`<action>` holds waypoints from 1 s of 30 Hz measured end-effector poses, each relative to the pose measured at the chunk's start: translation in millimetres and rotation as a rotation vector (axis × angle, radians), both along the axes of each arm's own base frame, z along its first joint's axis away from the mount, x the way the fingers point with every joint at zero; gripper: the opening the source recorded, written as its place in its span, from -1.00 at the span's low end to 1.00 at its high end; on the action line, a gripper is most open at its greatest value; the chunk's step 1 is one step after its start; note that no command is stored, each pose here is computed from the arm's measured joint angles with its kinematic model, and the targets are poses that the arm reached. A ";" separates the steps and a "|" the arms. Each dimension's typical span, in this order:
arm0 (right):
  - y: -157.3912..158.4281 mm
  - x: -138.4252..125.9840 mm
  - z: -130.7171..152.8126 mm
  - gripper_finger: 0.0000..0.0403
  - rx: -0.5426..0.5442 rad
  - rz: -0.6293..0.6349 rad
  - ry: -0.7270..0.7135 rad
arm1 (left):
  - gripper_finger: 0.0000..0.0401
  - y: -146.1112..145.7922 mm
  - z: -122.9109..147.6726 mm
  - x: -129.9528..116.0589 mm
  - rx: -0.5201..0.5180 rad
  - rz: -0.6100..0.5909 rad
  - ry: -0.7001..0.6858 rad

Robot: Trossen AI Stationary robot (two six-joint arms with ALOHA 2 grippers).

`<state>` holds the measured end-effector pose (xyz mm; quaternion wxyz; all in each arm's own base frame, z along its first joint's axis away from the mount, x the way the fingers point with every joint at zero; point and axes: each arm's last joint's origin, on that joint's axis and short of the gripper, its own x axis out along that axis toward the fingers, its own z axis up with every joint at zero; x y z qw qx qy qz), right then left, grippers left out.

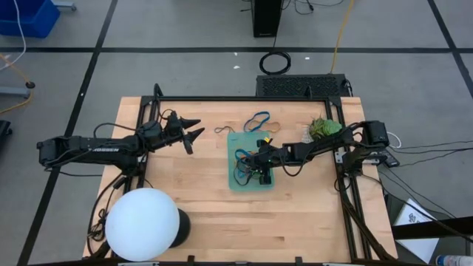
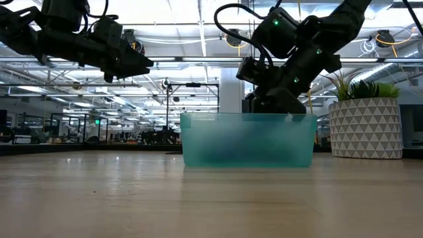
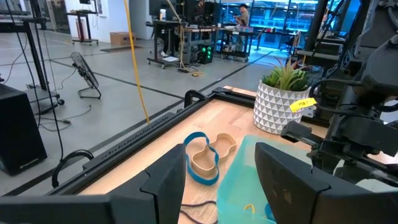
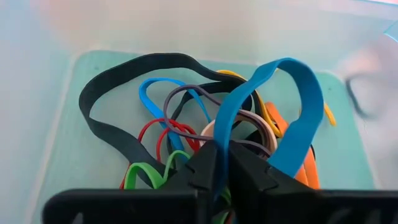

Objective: Pick and place rubber bands into bin
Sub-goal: Put the blue rubber band into the green bin, then put the brown rubber band into the green bin

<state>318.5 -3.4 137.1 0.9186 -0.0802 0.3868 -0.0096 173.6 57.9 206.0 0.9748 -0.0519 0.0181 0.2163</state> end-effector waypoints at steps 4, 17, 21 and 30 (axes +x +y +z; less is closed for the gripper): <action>0.0 -0.2 0.9 -0.62 0.000 0.000 -0.003 | 0.00 0.0 0.0 0.0 0.000 0.000 0.000; 0.2 -17.3 64.7 -0.15 -0.006 0.004 -0.199 | 0.00 0.0 -0.3 0.0 -0.001 0.000 0.003; 0.2 -29.9 93.7 -0.16 -0.068 0.050 -0.293 | 0.00 -0.1 -0.6 0.0 -0.002 0.000 0.005; -8.9 -60.5 133.8 -0.18 -0.283 -0.088 -0.368 | 0.00 0.0 -0.5 0.0 -0.002 0.000 0.005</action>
